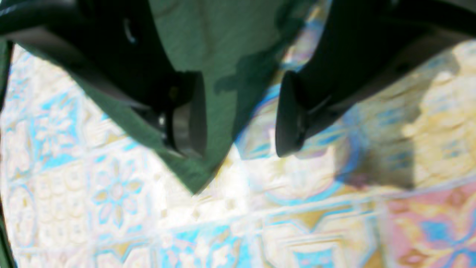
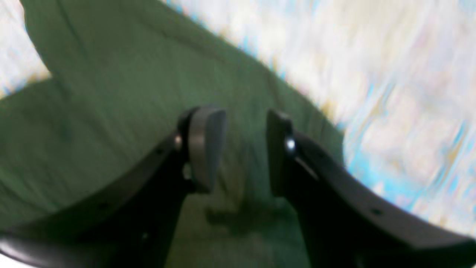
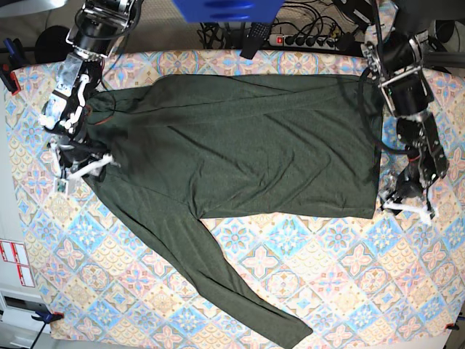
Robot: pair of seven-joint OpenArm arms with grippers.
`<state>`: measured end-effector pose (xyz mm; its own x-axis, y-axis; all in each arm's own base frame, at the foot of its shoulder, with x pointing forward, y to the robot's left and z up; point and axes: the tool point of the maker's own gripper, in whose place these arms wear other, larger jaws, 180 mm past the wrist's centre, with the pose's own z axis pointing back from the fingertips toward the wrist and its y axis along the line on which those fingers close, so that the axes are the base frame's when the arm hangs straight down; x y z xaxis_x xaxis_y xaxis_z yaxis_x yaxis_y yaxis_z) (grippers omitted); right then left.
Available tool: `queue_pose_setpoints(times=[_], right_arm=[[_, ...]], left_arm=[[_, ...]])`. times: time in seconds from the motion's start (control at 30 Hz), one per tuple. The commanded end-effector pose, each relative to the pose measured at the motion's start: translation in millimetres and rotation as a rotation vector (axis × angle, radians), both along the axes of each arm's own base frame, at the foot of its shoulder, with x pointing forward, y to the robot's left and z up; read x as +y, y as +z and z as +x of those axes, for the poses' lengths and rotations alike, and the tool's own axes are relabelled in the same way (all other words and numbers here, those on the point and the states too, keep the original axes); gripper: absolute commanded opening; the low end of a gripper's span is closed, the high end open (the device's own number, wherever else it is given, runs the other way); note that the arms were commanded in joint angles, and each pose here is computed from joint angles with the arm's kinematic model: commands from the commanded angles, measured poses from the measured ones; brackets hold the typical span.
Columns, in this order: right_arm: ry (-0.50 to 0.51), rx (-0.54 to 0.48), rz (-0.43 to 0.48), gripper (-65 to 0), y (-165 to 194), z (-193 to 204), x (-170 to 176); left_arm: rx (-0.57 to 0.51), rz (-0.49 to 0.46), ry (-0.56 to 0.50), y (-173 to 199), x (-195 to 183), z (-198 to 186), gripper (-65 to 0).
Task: Fold the T-shirt properly
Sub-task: 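Release the shoulders and move both grippers along the shirt sides toward the hem, then grasp the shirt's side edges near the hem with both grippers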
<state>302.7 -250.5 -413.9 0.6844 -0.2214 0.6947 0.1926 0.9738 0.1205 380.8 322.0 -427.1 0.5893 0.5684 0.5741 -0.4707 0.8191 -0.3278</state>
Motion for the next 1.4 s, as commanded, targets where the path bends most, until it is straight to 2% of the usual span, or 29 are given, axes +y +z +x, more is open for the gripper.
queue_pose_setpoints(times=[0.0, 0.2, 0.6, 0.67, 0.83, 0.97, 1.2, 1.37], right_arm=[[-0.005, -0.084, -0.017, -42.8, 22, 20, -7], [-0.007, -0.082, -0.009, -42.8, 21, 26, -7], [-0.007, -0.100, -0.009, -42.8, 27, 34, -7], [-0.008, -0.119, -0.008, -42.8, 33, 42, -7], [-0.011, -0.086, 0.010, -42.8, 20, 40, -6], [0.001, -0.096, 0.006, -42.8, 26, 55, -9], [0.121, 0.013, -0.067, -42.8, 1, 55, -11], [0.179, 0.009, -0.085, -42.8, 9, 85, -2]], left_arm=[[-0.047, 0.019, 0.008, 14, 6, 15, -34.8], [-0.001, 0.060, -0.097, -15, -32, 33, -34.7], [0.031, 0.058, -0.109, -46, -49, 23, -35.7], [0.045, 0.051, -0.109, -53, -51, 15, -39.9], [0.053, 0.033, -0.118, -59, -62, 11, -65.0], [0.057, 0.039, -0.116, -61, -58, 6, -65.0], [-0.077, 0.132, -0.154, -23, -53, 7, -65.0], [-0.133, 0.178, -0.180, -6, -54, -5, -65.0]])
